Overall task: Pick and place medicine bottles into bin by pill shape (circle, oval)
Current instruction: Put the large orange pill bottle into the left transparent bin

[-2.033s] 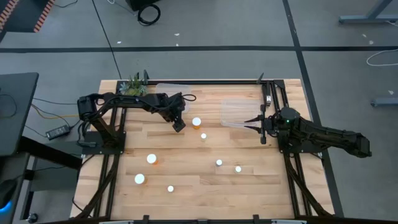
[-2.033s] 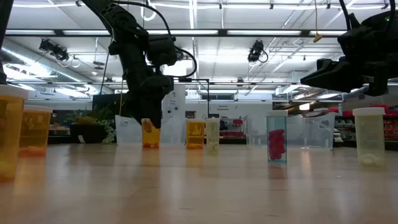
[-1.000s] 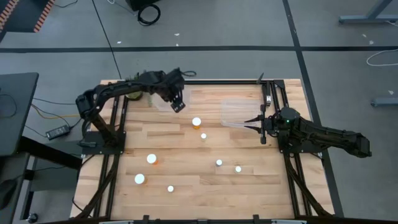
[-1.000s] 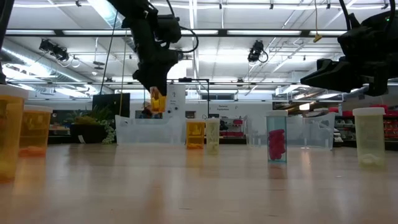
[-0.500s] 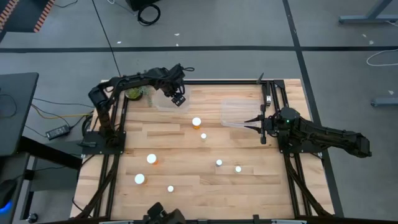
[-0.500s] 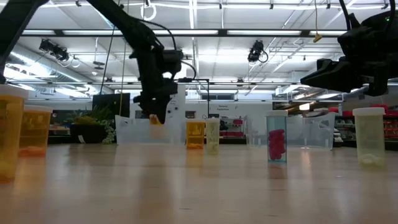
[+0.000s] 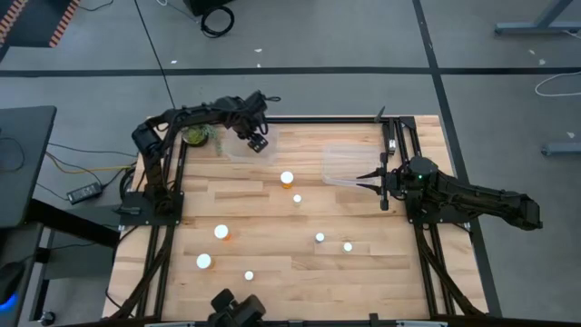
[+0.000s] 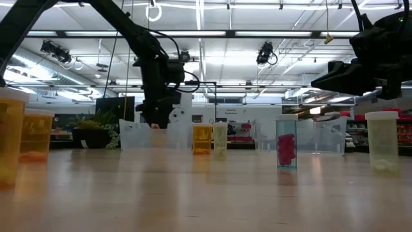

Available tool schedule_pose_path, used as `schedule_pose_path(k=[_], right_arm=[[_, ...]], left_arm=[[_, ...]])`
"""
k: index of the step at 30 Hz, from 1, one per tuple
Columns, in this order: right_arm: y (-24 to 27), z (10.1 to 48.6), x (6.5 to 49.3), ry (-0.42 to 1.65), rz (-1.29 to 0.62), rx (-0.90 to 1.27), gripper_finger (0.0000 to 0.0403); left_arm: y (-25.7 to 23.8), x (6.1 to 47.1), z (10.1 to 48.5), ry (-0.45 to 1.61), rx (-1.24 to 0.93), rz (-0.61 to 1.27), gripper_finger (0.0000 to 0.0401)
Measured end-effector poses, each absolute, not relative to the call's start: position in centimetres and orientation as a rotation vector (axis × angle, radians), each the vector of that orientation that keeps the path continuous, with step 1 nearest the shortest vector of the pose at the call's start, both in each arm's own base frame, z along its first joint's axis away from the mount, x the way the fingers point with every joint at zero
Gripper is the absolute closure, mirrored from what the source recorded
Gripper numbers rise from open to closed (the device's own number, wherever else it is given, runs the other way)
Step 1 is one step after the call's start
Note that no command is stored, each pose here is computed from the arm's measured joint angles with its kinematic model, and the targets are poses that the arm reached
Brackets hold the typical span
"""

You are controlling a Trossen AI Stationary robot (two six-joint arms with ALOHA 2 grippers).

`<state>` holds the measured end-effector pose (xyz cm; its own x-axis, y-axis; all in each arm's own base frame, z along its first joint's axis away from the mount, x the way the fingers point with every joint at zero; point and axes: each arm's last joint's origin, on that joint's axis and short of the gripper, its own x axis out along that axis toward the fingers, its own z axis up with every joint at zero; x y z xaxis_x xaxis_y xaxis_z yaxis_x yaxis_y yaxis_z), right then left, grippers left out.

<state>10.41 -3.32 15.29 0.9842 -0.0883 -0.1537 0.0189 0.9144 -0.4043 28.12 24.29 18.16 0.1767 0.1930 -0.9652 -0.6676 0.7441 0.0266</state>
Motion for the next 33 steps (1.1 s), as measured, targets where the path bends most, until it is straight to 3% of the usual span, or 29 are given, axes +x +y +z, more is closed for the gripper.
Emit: schedule_pose_path(k=[17, 22, 33], right_arm=[[-3.3, 15.3, 10.4, 0.171, -0.055, -0.413, 0.031], [-3.3, 15.3, 10.4, 0.171, -0.056, -0.414, 0.031], [-3.3, 15.3, 10.4, 0.171, -0.055, -0.414, 0.031]], left_arm=[[26.6, 25.0, 18.0, 1.322, -0.508, 0.685, 0.0162], [26.5, 25.0, 18.0, 1.33, -0.494, 0.669, 0.0142], [26.7, 26.0, 21.7, 1.353, -0.453, 0.657, 0.0122]])
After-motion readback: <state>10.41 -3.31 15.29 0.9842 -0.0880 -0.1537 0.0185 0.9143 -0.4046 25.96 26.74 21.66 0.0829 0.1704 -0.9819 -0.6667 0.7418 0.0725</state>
